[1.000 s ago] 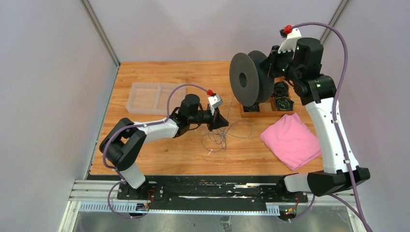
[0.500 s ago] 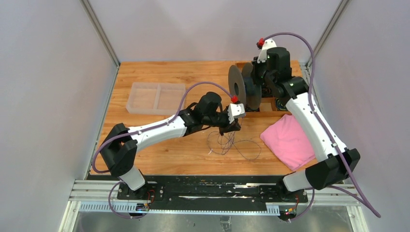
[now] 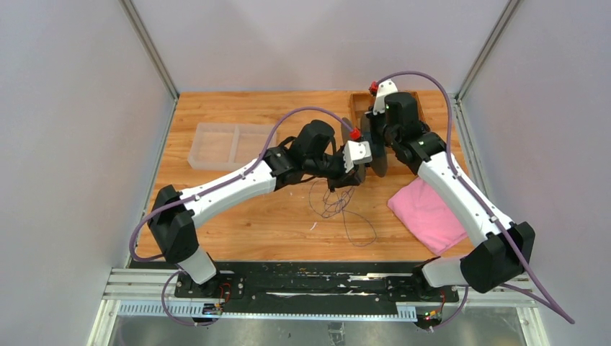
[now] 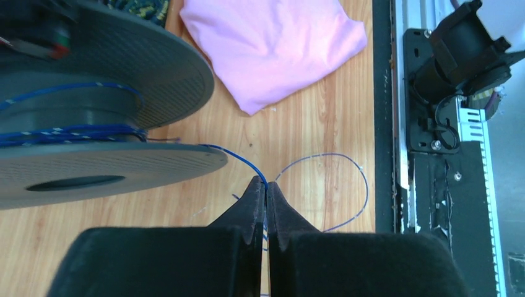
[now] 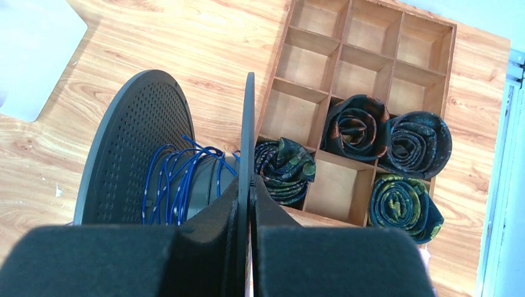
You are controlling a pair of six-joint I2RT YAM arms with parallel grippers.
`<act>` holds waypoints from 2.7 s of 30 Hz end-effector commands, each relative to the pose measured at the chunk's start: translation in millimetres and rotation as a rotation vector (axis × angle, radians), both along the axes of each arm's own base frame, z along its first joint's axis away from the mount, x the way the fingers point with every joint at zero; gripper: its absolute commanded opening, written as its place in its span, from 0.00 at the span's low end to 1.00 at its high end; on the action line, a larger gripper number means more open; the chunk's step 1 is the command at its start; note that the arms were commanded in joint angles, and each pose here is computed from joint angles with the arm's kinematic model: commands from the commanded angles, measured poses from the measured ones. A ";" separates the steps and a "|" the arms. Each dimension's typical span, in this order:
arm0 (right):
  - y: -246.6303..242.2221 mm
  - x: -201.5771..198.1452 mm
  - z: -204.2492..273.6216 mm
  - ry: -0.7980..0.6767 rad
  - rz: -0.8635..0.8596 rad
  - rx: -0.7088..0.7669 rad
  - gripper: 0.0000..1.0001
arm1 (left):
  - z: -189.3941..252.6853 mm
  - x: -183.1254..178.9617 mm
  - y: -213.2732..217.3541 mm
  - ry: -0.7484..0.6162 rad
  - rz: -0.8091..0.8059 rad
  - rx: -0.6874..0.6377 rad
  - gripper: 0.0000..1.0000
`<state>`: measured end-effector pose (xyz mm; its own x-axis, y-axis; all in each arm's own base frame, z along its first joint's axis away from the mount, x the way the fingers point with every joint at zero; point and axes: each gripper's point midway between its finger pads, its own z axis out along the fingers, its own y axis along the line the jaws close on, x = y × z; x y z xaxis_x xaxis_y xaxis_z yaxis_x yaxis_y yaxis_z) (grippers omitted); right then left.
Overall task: Wrap the cables
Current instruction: Wrap the cable around the cable reel.
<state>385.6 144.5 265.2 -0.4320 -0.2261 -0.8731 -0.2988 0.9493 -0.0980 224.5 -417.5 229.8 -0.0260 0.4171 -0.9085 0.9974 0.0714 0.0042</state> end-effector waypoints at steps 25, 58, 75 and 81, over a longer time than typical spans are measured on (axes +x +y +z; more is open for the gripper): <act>36.2 -51.9 -6.1 -0.138 0.440 -0.072 0.01 | 45.6 75.5 64.1 0.033 0.283 0.063 0.00; 55.7 -70.1 40.4 -0.128 0.547 0.104 0.01 | -0.8 131.6 137.8 0.072 0.507 0.112 0.10; 51.8 -64.5 78.5 -0.143 0.497 0.198 0.01 | -41.1 126.2 132.9 0.165 0.501 0.111 0.12; 41.3 -60.0 95.8 -0.158 0.440 0.213 0.01 | -44.5 129.8 141.2 0.235 0.544 0.010 0.34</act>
<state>321.0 191.2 321.3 -0.2453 -0.2389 -0.9395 -0.6976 0.7165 0.0000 347.3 -280.5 180.8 -0.4124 0.3996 -0.8187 0.8179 0.5581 -0.1396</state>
